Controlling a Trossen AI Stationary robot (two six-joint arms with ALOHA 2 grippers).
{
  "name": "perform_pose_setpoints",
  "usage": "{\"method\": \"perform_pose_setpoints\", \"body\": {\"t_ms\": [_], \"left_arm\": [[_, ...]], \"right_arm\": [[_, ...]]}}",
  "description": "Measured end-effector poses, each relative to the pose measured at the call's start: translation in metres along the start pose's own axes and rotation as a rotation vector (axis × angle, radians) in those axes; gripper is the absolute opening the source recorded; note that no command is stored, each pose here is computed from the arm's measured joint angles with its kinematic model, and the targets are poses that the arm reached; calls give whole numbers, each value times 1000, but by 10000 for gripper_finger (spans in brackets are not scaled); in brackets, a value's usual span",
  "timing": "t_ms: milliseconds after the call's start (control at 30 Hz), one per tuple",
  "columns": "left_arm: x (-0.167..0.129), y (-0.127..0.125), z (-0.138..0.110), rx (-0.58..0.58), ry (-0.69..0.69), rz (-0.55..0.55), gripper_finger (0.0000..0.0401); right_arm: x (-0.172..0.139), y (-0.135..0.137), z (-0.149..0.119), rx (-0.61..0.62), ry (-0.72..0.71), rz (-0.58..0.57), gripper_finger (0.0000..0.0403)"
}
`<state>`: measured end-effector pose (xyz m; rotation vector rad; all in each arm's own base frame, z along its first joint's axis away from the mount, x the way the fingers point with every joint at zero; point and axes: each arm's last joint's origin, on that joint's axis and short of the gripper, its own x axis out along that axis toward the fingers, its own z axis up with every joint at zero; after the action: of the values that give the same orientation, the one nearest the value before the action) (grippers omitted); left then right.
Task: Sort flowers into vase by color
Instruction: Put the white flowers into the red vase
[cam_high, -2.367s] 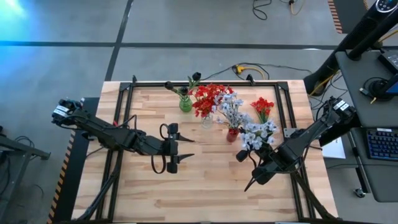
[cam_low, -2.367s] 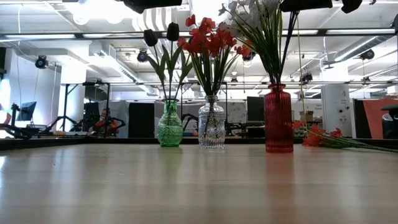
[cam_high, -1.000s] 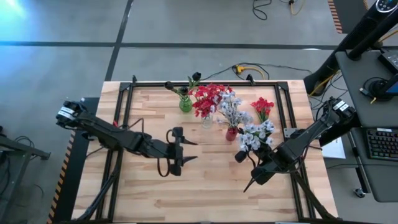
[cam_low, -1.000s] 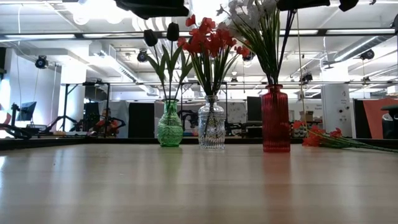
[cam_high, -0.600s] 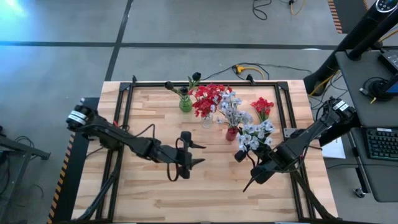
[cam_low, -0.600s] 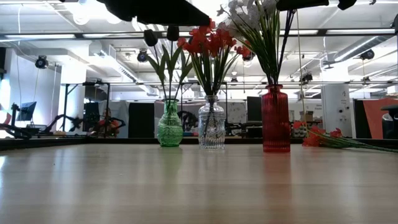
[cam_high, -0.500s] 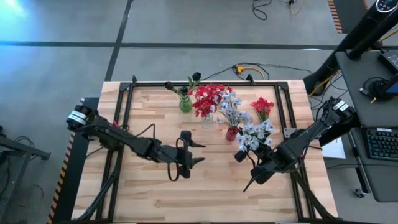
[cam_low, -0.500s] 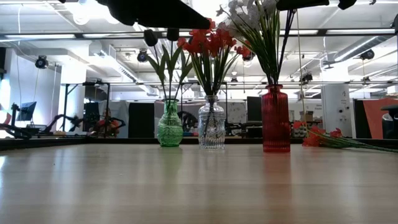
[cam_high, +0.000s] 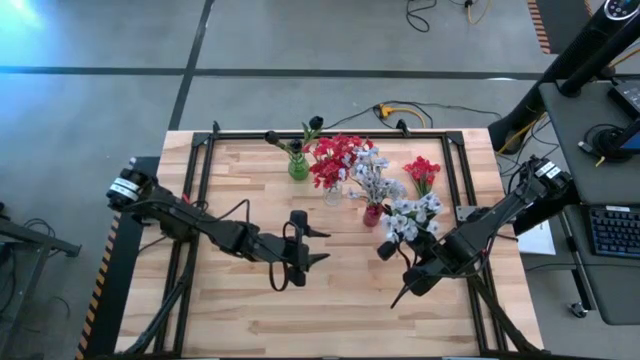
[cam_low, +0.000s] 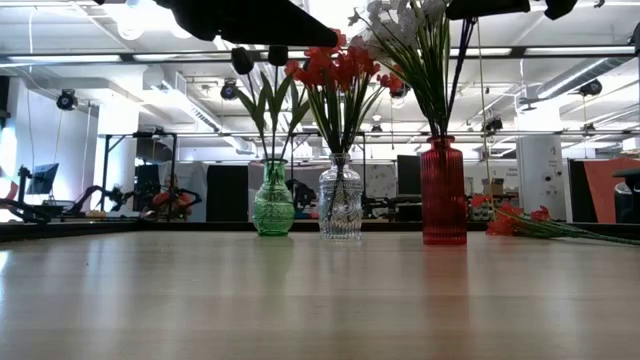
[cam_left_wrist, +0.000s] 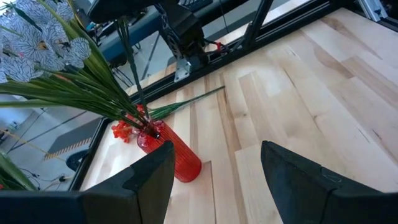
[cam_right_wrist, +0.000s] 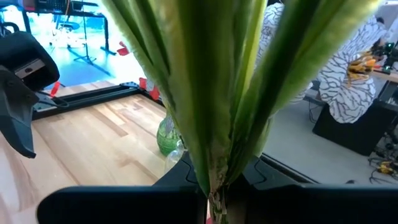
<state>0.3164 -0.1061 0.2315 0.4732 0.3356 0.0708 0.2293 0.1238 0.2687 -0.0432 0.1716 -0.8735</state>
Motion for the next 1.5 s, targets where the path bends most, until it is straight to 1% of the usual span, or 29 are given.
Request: {"method": "perform_pose_setpoints", "body": {"t_ms": [300,567,733,1200,1500], "left_arm": [[0,0,0,0,0,0,220],[0,0,0,0,0,0,220],[0,0,0,0,0,0,220],[0,0,0,0,0,0,220],[0,0,0,0,0,0,220]], "right_arm": [[8,-2,1,84,3,-33,18],[9,-2,1,110,4,-35,18],[9,-2,1,52,4,-35,18],[10,0,-2,32,28,-20,18],[10,0,-3,-20,32,-17,18]]}}
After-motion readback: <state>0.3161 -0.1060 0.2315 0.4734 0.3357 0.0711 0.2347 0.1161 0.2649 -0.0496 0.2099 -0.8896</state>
